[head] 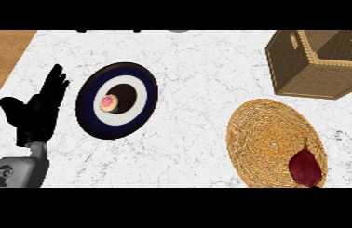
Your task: Pick the pear from the placemat and place it in the basket
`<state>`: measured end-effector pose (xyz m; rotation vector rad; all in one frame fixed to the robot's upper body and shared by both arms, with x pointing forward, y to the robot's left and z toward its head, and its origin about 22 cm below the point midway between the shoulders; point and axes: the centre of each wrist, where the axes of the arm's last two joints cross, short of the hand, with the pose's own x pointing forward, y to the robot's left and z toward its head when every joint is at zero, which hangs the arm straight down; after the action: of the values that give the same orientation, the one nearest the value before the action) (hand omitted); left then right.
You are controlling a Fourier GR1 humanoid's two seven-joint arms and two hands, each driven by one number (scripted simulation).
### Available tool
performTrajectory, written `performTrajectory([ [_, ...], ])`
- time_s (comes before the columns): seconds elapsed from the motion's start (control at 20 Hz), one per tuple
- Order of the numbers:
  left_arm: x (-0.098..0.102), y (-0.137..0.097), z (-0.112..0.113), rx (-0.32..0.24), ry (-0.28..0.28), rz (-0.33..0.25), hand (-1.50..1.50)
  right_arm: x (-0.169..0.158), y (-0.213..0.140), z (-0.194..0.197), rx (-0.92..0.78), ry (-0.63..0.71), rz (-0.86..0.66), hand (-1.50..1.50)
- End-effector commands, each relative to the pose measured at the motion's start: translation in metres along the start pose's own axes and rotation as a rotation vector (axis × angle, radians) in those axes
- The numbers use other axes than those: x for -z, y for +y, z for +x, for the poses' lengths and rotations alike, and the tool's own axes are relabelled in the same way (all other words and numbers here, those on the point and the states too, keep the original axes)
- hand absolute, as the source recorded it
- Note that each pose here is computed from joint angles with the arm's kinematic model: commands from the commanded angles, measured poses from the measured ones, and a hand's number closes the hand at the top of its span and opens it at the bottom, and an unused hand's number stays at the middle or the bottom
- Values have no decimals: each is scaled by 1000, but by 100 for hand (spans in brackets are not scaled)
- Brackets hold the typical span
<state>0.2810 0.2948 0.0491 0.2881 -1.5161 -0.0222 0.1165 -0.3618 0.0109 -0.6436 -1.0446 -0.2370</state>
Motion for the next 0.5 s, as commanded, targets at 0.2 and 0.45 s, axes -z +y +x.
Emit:
performTrajectory([
  [0.2,6,-1,-19,-1,10,-1,0,-7,39,10,28,-36,-2,-150],
  [0.45,20,-19,4,5,-9,9,0,-9,27,-7,3,-12,2,-150],
])
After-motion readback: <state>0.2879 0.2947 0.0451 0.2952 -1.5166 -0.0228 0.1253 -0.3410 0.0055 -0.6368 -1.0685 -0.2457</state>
